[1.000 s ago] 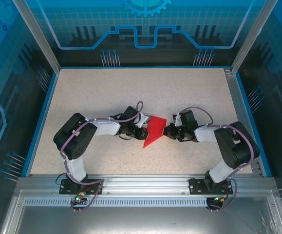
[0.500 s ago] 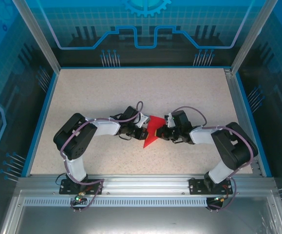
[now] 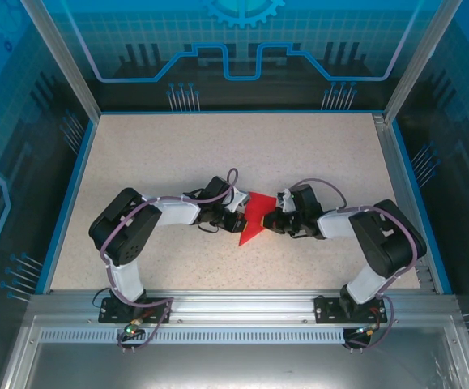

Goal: Fold a paper plane with a square sheet of paper (pick it up from the middle)
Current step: Third fold the triangle at the center of the table.

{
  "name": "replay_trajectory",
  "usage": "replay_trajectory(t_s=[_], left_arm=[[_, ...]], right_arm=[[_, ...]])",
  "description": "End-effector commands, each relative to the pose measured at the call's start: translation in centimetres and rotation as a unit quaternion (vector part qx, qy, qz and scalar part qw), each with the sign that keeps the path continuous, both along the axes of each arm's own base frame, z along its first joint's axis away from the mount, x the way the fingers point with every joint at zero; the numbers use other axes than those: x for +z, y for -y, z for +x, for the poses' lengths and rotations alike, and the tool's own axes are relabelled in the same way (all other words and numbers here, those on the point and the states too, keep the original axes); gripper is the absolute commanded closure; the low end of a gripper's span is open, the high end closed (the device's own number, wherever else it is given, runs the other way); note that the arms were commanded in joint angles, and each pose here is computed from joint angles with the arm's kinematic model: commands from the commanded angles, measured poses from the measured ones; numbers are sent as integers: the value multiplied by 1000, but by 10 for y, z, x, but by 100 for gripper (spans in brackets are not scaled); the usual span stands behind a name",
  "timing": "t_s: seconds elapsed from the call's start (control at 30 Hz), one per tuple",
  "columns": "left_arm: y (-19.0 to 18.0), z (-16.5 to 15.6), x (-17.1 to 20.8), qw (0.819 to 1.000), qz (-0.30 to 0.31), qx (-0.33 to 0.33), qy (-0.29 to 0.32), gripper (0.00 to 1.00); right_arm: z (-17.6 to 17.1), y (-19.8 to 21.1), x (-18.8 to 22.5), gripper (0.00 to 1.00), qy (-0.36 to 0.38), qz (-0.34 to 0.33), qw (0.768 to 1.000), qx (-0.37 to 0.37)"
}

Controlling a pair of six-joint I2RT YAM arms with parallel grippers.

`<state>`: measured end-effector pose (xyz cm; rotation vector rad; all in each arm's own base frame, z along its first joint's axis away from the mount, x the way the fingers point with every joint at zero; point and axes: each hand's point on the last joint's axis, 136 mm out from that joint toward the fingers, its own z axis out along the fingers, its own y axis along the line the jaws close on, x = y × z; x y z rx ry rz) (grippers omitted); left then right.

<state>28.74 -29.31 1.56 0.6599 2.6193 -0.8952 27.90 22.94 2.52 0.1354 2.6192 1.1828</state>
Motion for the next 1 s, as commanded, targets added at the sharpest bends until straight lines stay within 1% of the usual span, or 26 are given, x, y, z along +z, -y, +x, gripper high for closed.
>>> replay_trajectory(t_s=[0.0, 0.07, 0.2, 0.43, 0.6, 0.67, 0.73, 0.8, 0.97], left_arm=[[-12, -16, -22, 998, 36, -4, -43, 100], [-12, -17, -23, 998, 37, -6, -44, 100], [-13, -17, -24, 998, 37, -4, -45, 100], [-13, -16, -22, 998, 36, -4, -43, 100], [-12, -15, -18, 999, 33, -1, -41, 99], [-13, -13, -12, 999, 31, 7, -33, 86], [-15, -9, 1, 999, 21, 24, -27, 83], [-22, -2, 15, 998, 13, 54, -22, 72], [-27, 0, 50, 994, -25, 101, -20, 66]], right_arm=[[8, -6, 24, 98, 26, 19, 999, 13], [7, -15, 29, 98, 31, 30, 999, 28], [7, -26, 25, 98, 27, 26, 999, 40], [3, -14, -18, 99, -14, -9, 1000, 21], [0, -6, -38, 99, -32, -32, 999, 11], [-1, -5, -41, 99, -36, -34, 999, 8], [-4, -3, -44, 99, -41, -38, 998, 7], [-4, -3, -44, 100, -42, -39, 998, 9], [-2, -3, -40, 100, -39, -44, 998, 10]])
